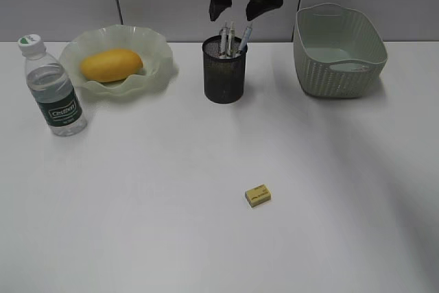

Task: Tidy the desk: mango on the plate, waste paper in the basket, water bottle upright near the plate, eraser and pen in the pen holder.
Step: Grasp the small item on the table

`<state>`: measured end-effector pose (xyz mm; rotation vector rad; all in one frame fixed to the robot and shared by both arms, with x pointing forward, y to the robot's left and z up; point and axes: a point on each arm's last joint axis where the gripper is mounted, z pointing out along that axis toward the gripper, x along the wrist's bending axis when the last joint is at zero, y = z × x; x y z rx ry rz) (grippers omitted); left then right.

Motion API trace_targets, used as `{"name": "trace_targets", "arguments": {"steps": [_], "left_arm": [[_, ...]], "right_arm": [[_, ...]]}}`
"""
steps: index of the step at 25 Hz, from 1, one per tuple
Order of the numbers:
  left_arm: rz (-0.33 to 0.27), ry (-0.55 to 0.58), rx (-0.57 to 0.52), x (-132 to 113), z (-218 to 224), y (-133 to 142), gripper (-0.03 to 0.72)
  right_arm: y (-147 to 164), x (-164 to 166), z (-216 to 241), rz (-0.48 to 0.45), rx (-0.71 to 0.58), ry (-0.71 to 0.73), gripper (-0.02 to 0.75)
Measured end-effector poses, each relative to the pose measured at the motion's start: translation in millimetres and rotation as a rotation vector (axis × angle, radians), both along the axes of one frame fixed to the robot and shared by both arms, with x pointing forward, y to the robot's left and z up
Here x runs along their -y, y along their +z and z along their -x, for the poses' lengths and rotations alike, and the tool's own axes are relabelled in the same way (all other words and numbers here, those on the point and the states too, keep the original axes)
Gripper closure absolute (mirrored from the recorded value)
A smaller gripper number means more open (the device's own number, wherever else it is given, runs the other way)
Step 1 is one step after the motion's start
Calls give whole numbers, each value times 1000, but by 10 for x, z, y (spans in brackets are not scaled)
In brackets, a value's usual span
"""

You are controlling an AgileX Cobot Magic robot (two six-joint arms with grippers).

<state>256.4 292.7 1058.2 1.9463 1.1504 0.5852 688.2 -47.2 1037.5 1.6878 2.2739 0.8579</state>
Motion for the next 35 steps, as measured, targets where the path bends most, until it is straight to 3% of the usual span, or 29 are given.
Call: {"name": "trace_targets", "arguments": {"steps": [6, 13, 23, 35], "left_arm": [[0, 0, 0, 0, 0, 0, 207], [0, 0, 0, 0, 0, 0, 207], [0, 0, 0, 0, 0, 0, 207], [0, 0, 0, 0, 0, 0, 207]], "right_arm": [[248, 147, 228, 111, -97, 41, 174], [348, 300, 501, 167, -141, 87, 174], [401, 746, 1273, 277, -228, 158, 174], [361, 1422, 2464, 287, -118, 190, 174]]}}
